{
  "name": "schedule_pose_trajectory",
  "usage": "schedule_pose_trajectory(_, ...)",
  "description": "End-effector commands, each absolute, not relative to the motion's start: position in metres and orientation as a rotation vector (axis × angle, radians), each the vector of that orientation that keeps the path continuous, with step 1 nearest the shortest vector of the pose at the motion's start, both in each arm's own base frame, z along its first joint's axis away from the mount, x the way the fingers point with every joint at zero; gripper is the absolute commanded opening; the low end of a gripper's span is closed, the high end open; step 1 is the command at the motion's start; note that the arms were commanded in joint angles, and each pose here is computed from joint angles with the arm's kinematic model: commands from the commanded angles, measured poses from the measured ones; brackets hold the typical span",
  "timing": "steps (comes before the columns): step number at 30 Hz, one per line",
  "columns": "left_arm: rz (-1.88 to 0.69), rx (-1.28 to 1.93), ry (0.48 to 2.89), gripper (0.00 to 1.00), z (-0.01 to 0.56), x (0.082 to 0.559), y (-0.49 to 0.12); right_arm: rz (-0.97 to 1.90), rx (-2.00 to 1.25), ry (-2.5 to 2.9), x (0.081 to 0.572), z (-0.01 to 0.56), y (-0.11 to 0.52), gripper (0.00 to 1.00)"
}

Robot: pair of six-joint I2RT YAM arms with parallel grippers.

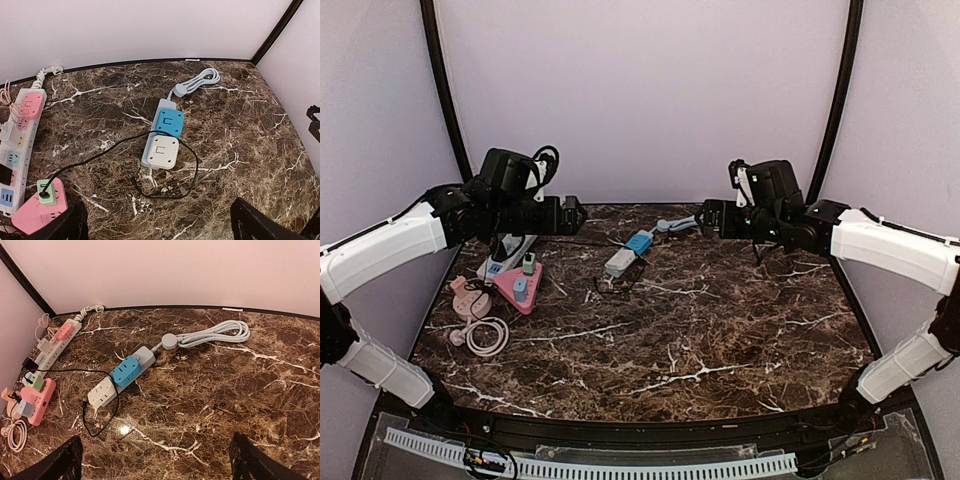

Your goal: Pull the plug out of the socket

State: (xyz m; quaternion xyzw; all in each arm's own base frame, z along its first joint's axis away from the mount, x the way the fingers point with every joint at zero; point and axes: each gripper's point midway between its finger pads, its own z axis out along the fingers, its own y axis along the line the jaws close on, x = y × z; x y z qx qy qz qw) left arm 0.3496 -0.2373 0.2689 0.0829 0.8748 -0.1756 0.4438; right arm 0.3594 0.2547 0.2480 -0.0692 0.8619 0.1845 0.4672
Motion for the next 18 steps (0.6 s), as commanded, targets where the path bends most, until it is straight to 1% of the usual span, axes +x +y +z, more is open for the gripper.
schedule_pose_trajectory(1,-0.449,0.188,2.154,0.99,0.272,0.346,-0.235,0.482,-0.160,2.086,0.365,0.262,0.259,0.98)
schedule_pose_trajectory(8,-0.460,0.171,2.175,0.99,0.266,0.343,-0.235,0.519,-0.214,2.158,0.369,0.245,0.276,0.99)
schedule_pose_trajectory(14,-0.458,0.141,2.209,0.99,0.255,0.341,-0.232,0.624,-0.288,2.209,0.378,0.233,0.306,0.99)
schedule_pose_trajectory(18,-0.450,0.124,2.240,0.99,0.247,0.341,-0.232,0.697,-0.334,2.275,0.390,0.213,0.334,0.99)
